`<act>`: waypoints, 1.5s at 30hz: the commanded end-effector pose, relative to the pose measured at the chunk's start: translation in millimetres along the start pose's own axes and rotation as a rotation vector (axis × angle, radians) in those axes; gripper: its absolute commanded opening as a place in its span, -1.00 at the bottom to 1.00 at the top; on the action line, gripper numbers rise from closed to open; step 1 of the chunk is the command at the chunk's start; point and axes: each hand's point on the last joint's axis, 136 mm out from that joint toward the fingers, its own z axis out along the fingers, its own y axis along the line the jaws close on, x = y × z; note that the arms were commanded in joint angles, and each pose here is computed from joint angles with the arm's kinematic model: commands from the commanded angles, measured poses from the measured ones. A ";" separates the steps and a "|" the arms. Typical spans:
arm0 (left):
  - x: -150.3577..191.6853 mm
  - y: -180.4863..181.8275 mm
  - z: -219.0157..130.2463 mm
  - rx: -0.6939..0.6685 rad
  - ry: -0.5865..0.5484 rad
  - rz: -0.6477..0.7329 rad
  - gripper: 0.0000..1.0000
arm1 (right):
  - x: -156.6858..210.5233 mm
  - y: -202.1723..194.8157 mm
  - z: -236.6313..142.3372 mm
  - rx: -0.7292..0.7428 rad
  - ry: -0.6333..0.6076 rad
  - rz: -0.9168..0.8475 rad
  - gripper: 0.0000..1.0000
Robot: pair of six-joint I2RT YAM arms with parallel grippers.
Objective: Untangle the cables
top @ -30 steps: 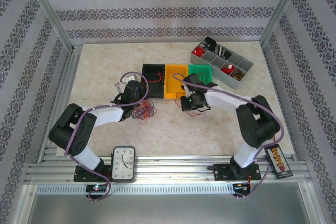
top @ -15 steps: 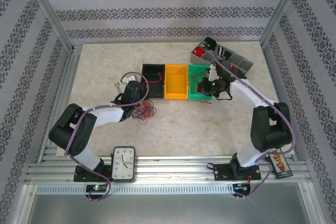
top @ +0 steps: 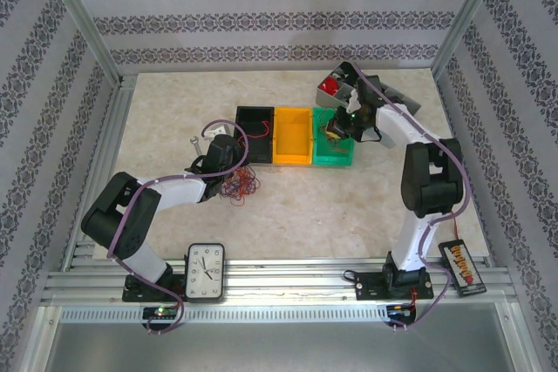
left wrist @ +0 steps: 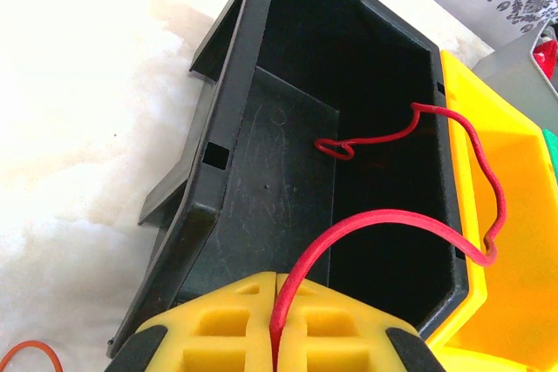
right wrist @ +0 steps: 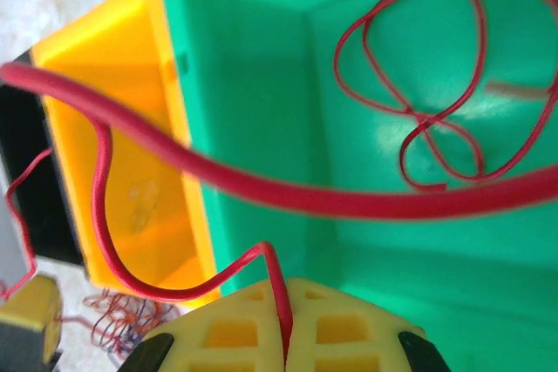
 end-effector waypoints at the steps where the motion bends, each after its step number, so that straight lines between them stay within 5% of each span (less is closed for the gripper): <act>1: 0.0 -3.6 -0.5 -0.006 -0.004 0.019 -1.00 | -5.8 -32.0 4.2 0.196 0.008 0.058 -0.89; 11: 0.8 -3.1 -0.6 -0.012 0.004 0.031 -1.00 | -14.7 -45.3 24.7 0.433 0.045 -0.053 -0.89; 34: 2.4 -4.9 0.2 -0.007 0.013 0.039 -1.00 | -3.3 -63.6 82.7 0.562 0.043 -0.106 -0.85; 45: 2.8 -8.5 0.3 -0.001 0.016 0.046 -1.00 | -11.6 -23.8 52.3 0.432 -0.038 -0.124 -0.64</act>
